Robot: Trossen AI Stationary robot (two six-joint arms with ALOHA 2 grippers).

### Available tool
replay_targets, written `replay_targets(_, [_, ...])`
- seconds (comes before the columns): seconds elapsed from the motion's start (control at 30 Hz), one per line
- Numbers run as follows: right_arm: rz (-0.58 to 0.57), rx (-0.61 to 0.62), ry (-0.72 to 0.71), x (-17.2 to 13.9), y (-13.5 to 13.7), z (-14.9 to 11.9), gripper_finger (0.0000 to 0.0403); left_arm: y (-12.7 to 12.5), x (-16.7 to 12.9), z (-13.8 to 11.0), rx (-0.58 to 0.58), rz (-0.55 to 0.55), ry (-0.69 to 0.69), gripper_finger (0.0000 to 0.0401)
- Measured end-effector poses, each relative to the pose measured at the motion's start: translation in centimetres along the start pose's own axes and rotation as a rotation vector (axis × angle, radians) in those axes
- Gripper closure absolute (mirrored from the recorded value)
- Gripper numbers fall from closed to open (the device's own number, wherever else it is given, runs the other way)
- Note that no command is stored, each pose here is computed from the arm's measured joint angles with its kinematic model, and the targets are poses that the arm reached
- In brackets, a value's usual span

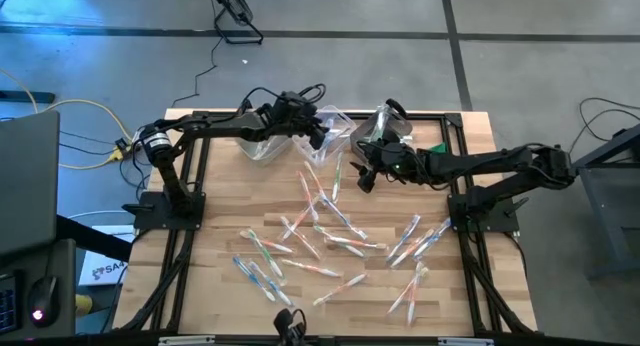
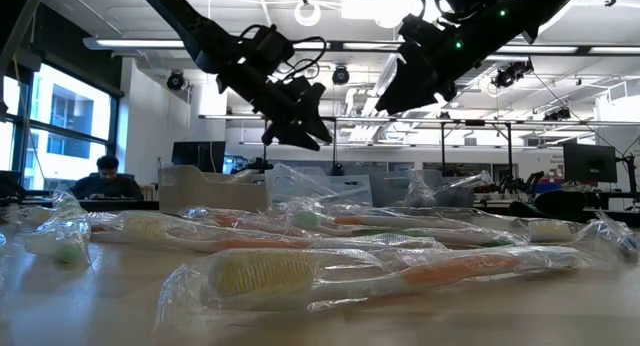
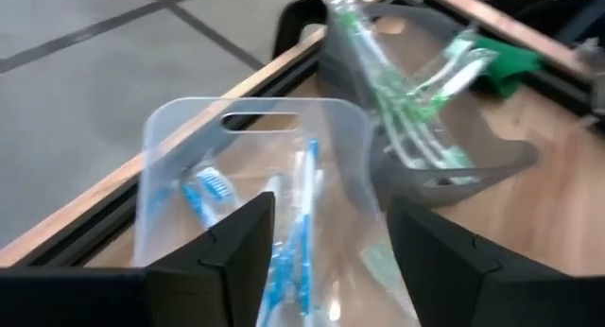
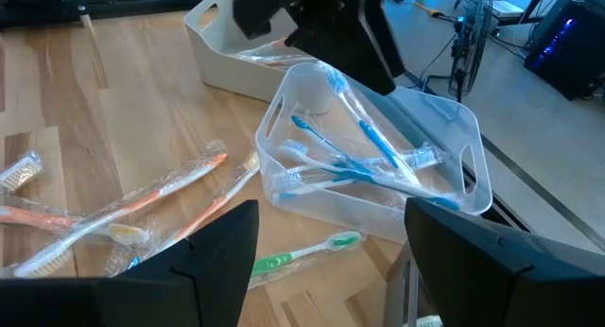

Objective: Pick & Place Toothbrushes
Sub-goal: Adjust the transparent bin

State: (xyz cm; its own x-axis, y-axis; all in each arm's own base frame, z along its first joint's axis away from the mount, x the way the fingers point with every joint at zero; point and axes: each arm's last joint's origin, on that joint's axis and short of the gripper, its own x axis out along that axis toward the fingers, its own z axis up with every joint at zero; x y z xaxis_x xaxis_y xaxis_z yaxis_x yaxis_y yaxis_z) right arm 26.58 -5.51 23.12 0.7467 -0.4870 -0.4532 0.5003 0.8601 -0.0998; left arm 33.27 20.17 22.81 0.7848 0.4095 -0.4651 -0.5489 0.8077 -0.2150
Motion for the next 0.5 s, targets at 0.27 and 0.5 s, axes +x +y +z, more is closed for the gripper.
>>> replay_targets(0.27, [0.0,0.0,0.0,0.0,0.0,0.0,0.0144,0.54,-0.05,-0.21,0.021,0.19,-0.005,0.0313])
replay_targets(0.5, [0.0,0.0,0.0,0.0,0.0,0.0,0.0144,0.63,-0.36,-0.59,0.095,0.296,0.12,0.0392])
